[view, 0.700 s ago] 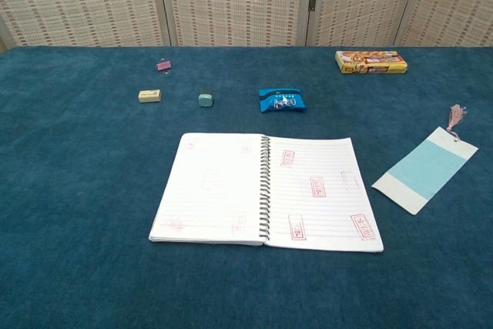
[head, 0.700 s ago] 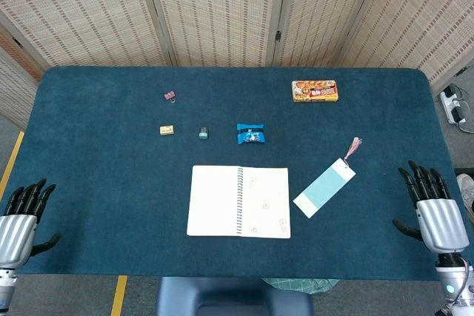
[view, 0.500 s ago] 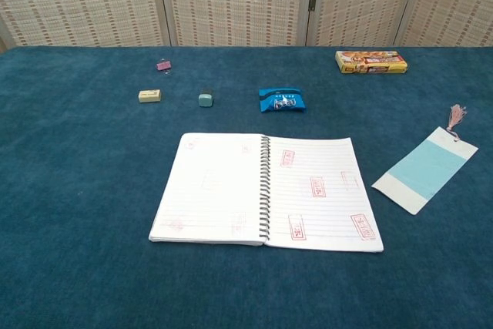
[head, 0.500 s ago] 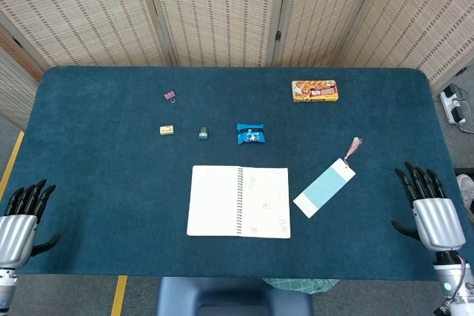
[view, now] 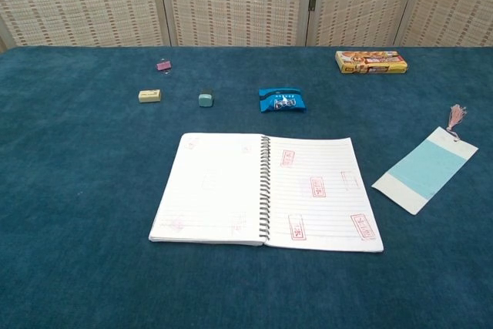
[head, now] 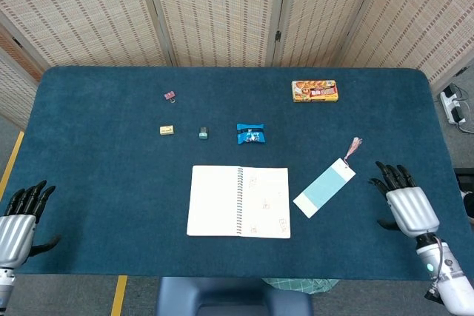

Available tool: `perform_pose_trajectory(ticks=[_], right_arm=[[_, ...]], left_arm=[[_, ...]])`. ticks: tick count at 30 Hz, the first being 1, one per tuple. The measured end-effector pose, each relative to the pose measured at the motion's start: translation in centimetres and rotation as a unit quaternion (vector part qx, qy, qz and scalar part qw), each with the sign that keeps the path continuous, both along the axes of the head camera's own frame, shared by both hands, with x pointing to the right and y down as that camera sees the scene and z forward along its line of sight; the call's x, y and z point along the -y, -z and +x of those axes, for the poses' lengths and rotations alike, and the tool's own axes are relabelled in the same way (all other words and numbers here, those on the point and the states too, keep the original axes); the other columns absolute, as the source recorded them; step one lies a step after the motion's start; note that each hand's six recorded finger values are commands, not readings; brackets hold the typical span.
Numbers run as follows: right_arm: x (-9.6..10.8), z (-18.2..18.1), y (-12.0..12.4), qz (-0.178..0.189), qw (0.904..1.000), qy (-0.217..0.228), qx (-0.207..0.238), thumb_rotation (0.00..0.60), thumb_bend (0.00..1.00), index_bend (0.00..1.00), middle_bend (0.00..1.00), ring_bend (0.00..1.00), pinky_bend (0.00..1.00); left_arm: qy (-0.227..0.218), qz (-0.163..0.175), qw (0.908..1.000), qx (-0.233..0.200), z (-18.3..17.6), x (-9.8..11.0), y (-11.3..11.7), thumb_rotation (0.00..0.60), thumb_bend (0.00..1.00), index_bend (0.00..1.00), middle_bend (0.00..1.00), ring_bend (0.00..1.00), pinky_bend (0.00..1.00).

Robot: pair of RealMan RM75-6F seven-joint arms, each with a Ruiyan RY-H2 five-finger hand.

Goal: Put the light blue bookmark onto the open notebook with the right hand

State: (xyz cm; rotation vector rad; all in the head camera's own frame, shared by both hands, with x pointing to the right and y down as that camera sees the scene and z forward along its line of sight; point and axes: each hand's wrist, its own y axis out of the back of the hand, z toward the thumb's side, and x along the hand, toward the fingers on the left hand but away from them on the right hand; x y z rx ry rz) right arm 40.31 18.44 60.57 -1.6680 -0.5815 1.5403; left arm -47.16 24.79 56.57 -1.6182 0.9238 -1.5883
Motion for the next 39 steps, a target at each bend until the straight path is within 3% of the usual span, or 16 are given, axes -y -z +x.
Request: perform_pose_trajectory(ticks=[7, 13, 26, 39], right_arm=[[3.8, -2.4, -2.4, -0.039, 0.9943, 0.061, -0.078, 0.6, 0.07, 0.29, 0.0, 0.0, 0.0], [5.3, -5.3, -4.5, -0.052, 0.9871, 0.105, -0.109, 0.6, 0.07, 0.32, 0.0, 0.0, 0.0], [4.6, -8.2, -9.1, -0.061, 0.9852, 0.134, -0.087, 0.6, 0.08, 0.36, 0.0, 0.0, 0.0], [4.5, -9.4, -11.4, -0.093, 0.9857, 0.13, -0.053, 0.6, 0.12, 0.34, 0.0, 0.0, 0.0]], left_arm=[[0.004, -0.001, 1.0, -0.007, 0.1, 0.0, 0.0, 0.6, 0.23, 0.0, 0.0, 0.0, 0.0], [0.017, -0.009, 0.9998, 0.0, -0.5, 0.0, -0.1, 0.6, 0.23, 0.0, 0.0, 0.0, 0.0], [0.04, -0.01, 0.9991, 0.01, -0.9, 0.1, 0.1, 0.6, 0.23, 0.0, 0.0, 0.0, 0.0], [0.044, -0.011, 0.9989, 0.011, -1.2, 0.2, 0.1, 0.6, 0.23, 0.0, 0.0, 0.0, 0.0]])
